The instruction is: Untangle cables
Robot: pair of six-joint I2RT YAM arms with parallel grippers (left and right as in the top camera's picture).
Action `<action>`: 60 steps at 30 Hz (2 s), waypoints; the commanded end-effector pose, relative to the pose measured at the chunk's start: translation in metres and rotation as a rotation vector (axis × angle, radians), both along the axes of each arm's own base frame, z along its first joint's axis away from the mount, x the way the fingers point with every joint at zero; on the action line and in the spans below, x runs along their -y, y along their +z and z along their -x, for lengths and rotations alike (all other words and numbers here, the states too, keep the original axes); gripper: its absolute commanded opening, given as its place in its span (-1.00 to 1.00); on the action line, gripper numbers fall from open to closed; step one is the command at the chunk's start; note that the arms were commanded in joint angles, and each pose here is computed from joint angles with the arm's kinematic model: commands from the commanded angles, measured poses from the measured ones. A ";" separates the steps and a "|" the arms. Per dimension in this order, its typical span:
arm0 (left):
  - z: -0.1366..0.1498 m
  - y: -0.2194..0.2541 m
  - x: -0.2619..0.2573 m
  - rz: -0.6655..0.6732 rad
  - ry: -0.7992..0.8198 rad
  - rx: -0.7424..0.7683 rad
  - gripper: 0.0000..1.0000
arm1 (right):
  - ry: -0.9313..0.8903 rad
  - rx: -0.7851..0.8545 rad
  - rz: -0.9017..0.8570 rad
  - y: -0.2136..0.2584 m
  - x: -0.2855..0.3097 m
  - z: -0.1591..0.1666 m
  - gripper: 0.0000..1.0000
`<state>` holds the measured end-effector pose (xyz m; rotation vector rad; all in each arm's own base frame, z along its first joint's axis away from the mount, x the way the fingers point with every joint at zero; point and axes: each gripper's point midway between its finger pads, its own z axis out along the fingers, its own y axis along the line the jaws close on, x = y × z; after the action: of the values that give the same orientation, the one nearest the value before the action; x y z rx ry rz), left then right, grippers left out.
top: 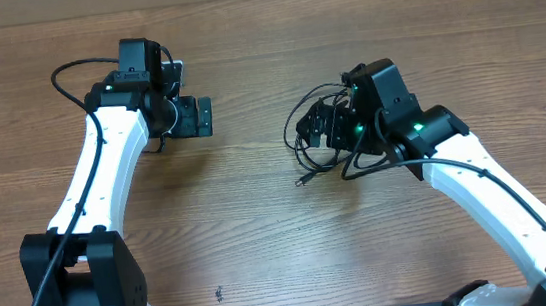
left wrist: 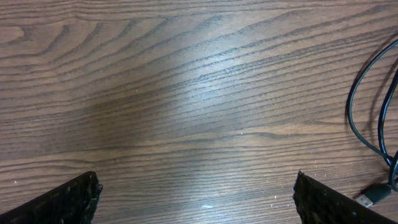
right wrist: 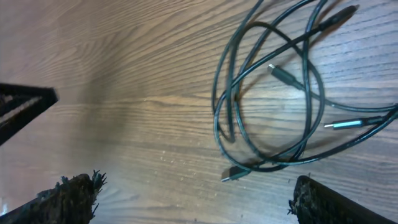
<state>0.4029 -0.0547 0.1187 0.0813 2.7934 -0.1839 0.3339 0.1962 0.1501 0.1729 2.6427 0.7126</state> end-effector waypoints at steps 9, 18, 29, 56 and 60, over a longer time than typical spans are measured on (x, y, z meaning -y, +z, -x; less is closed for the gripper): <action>0.001 -0.001 -0.001 -0.007 0.001 -0.003 0.99 | -0.065 -0.023 0.096 -0.049 0.004 -0.033 0.70; 0.001 -0.001 -0.001 -0.007 0.001 -0.003 0.99 | -0.062 -0.066 0.114 -0.080 0.001 -0.037 -0.92; 0.001 -0.001 -0.001 -0.007 0.001 -0.003 0.99 | 0.007 -0.076 -0.003 -0.026 -0.016 -0.023 -0.92; 0.001 -0.001 -0.001 -0.007 0.001 -0.002 0.99 | -0.091 0.563 -0.145 0.283 0.028 0.010 -0.92; 0.001 -0.001 -0.001 -0.007 0.001 -0.003 0.99 | -0.092 0.536 -0.138 0.275 0.026 0.006 -0.92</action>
<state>0.4029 -0.0547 0.1187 0.0813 2.7934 -0.1839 0.3220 0.1750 0.4166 0.1059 2.1047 0.8185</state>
